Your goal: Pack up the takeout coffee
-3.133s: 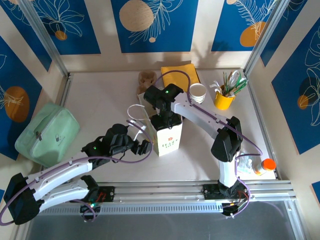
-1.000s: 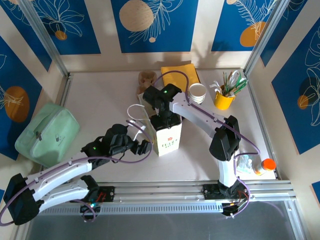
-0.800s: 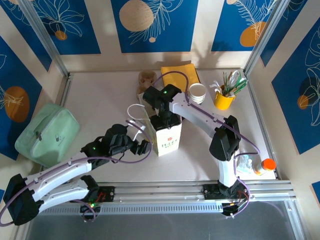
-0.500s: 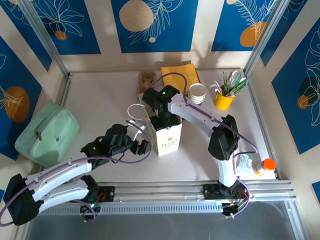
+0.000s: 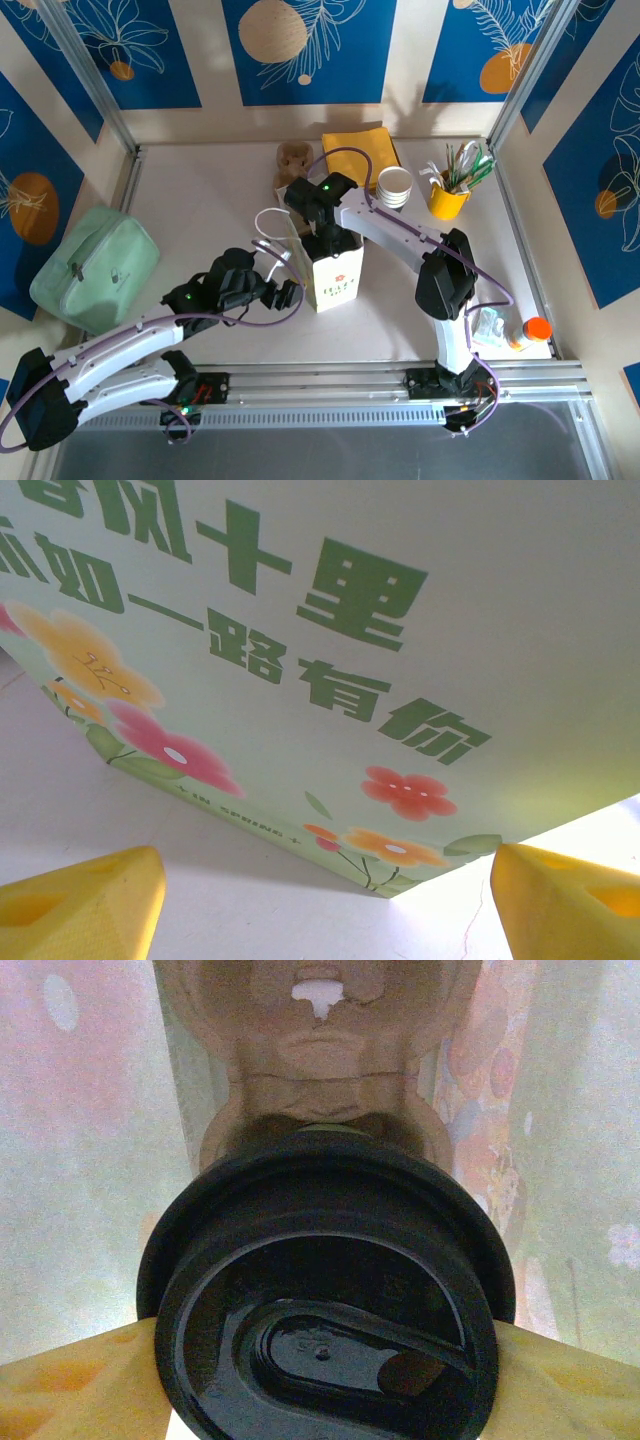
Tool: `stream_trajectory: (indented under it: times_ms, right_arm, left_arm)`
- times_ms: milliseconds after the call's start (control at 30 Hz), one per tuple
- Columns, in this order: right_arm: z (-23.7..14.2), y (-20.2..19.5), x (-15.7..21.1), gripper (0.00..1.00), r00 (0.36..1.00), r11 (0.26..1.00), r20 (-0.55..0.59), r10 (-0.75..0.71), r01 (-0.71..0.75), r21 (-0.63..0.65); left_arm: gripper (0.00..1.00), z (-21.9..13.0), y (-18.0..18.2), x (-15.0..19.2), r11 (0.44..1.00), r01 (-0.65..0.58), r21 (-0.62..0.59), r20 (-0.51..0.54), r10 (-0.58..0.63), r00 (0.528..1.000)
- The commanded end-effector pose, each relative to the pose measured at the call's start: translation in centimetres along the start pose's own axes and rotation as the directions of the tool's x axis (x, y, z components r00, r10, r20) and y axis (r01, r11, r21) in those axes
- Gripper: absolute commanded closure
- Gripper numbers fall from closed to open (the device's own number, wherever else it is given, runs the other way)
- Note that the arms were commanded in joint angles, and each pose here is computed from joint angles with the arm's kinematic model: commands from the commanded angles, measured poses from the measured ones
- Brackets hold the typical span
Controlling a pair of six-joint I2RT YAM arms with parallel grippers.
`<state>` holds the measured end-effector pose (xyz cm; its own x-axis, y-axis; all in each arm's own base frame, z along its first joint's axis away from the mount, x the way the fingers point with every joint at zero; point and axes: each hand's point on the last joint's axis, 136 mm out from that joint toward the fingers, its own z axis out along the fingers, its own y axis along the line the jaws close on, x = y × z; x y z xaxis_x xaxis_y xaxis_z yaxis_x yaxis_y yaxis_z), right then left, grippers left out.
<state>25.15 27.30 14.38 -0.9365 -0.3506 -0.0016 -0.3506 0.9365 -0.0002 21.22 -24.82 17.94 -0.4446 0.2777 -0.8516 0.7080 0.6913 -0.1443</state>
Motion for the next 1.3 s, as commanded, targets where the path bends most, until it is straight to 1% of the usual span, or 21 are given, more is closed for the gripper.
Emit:
stream_trajectory:
  times_ms: [0, 633, 1267]
  right_arm:
    - [1.6, 0.0, 0.4, 0.3, 0.999, 1.0, -0.054, 0.005, -0.005, -0.004]
    - [4.2, 0.0, 0.5, 0.3, 0.994, 1.0, -0.106, 0.015, -0.016, -0.011]
    - [5.4, 0.1, 0.6, 0.3, 0.991, 1.0, -0.133, 0.014, -0.015, -0.006]
  left_arm:
    - [0.15, -0.4, -0.2, -0.9, 1.0, -0.011, 0.0, 0.018, 0.011, 1.0]
    - [0.15, -0.4, -0.2, -0.8, 1.0, -0.011, -0.002, 0.018, 0.011, 1.0]
    - [0.15, -0.5, -0.1, -0.9, 1.0, -0.014, -0.006, 0.017, 0.015, 1.0]
